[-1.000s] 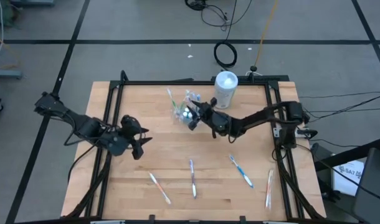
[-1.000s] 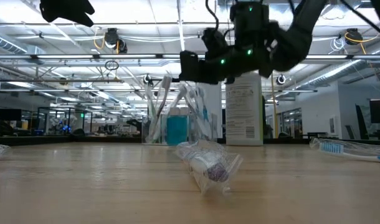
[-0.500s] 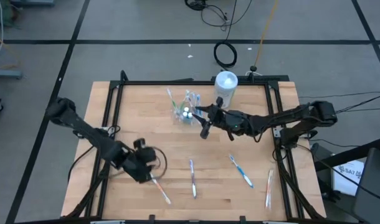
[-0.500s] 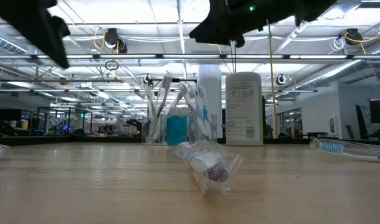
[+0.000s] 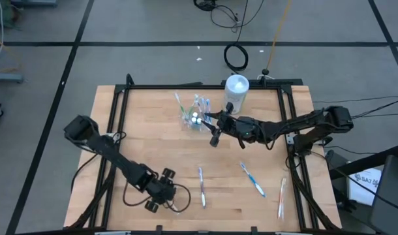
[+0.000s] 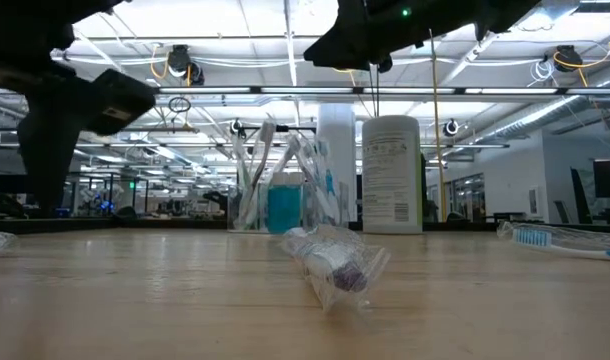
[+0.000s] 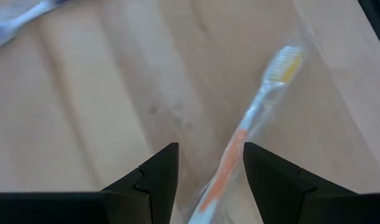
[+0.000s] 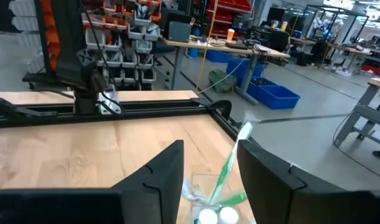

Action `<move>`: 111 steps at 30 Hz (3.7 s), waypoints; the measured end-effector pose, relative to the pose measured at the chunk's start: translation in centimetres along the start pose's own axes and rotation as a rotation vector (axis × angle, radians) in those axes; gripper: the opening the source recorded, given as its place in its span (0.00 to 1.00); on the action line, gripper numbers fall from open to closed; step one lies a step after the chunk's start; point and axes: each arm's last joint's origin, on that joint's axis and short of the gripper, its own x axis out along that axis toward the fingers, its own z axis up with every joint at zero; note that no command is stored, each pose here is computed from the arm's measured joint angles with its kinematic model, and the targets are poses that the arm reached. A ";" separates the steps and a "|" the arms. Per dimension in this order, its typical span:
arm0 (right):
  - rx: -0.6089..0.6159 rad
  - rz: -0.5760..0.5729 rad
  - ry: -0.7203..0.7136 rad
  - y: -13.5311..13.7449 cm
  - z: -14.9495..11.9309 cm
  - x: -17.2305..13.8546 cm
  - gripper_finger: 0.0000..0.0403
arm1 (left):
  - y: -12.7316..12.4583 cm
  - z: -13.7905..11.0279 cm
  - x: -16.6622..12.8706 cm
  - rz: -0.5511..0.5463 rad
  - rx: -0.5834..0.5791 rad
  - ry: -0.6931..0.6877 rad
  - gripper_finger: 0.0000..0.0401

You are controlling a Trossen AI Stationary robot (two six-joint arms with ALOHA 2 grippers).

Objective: Pick & Place toothbrushing station
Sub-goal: Put the left orange toothbrush in the left compartment of the transparent organizer

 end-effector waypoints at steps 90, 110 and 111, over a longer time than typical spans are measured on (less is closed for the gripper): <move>0.008 0.007 0.200 0.1 -2.1 -0.2 0.32 | 21.6 -11.7 -10.1 0.823 -0.291 -1.331 0.02; -0.002 0.006 0.217 0.1 -2.3 -0.2 0.32 | 24.2 -11.7 -2.8 0.943 -0.611 -1.129 0.01; -0.002 0.006 0.217 0.1 -2.3 -0.2 0.32 | 24.0 -11.7 -2.5 0.949 -0.621 -1.111 0.01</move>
